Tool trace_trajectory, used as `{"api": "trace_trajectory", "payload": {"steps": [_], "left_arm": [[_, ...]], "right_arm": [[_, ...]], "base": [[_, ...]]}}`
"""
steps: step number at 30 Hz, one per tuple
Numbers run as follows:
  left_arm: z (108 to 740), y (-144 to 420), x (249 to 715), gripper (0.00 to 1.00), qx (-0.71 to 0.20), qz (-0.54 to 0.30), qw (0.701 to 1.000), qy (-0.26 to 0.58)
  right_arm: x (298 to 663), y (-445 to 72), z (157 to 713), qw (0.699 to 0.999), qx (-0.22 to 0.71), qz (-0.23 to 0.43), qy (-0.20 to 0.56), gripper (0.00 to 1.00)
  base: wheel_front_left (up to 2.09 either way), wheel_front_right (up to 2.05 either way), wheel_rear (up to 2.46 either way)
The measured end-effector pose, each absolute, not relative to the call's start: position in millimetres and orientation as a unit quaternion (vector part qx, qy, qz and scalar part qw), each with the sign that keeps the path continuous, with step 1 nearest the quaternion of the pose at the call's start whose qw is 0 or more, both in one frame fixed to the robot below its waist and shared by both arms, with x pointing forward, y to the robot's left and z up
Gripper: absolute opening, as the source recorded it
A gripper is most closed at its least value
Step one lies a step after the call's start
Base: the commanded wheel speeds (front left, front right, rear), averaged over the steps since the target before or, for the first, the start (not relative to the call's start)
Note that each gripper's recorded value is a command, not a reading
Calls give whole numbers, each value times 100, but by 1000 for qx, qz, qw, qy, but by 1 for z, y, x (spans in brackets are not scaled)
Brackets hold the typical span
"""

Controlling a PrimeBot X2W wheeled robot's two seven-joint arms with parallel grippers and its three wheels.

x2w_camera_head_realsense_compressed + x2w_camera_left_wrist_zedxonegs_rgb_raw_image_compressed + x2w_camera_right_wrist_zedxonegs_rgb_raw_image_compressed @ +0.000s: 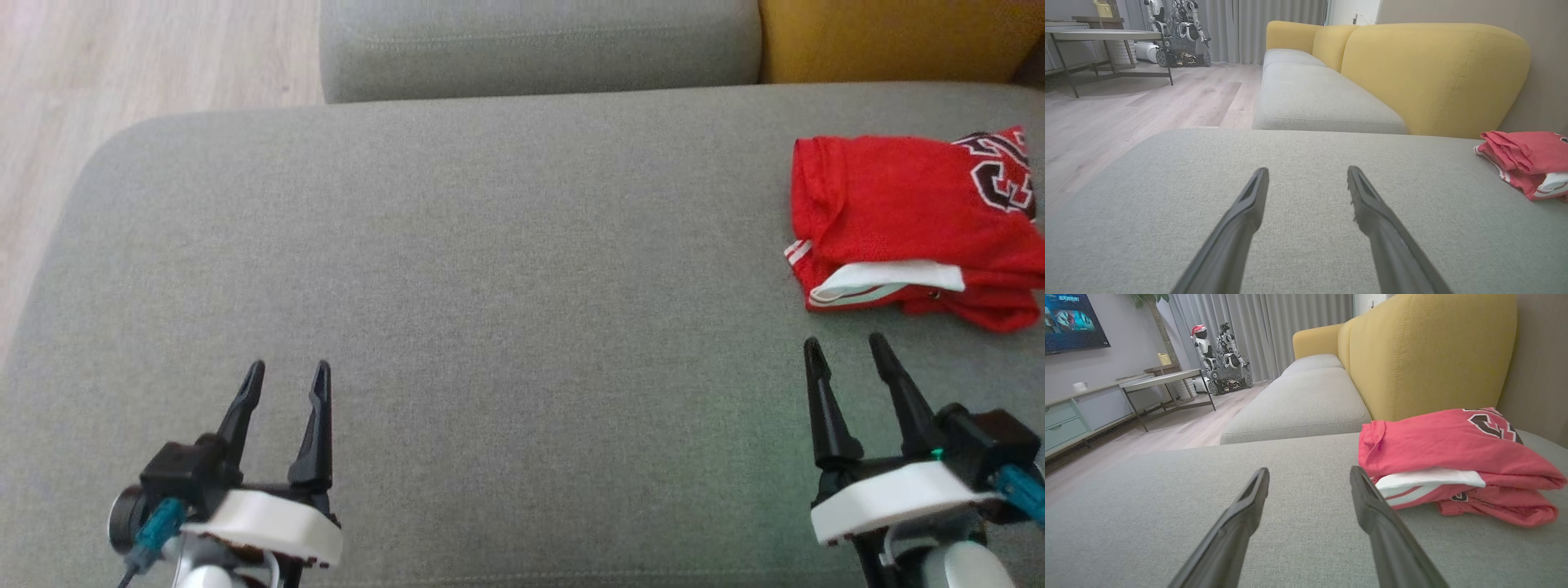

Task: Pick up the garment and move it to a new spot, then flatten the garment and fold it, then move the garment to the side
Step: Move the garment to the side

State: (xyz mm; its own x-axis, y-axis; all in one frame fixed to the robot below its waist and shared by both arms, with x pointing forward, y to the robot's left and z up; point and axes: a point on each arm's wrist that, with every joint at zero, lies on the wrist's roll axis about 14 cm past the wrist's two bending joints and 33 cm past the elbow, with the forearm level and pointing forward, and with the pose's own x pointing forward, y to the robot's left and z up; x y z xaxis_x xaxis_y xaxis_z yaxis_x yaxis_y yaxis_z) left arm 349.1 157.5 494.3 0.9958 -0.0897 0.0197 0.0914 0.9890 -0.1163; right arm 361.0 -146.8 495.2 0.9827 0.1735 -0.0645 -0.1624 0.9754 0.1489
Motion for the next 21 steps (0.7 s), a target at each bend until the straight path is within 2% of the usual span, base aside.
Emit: {"api": "trace_trajectory", "payload": {"steps": [21], "left_arm": [[489, 154, 331, 100, -50, -51, 997, 5]], "right_arm": [[344, -154, 503, 995, 61, 72, 34, 100]], "base": [[0, 0, 0]]}}
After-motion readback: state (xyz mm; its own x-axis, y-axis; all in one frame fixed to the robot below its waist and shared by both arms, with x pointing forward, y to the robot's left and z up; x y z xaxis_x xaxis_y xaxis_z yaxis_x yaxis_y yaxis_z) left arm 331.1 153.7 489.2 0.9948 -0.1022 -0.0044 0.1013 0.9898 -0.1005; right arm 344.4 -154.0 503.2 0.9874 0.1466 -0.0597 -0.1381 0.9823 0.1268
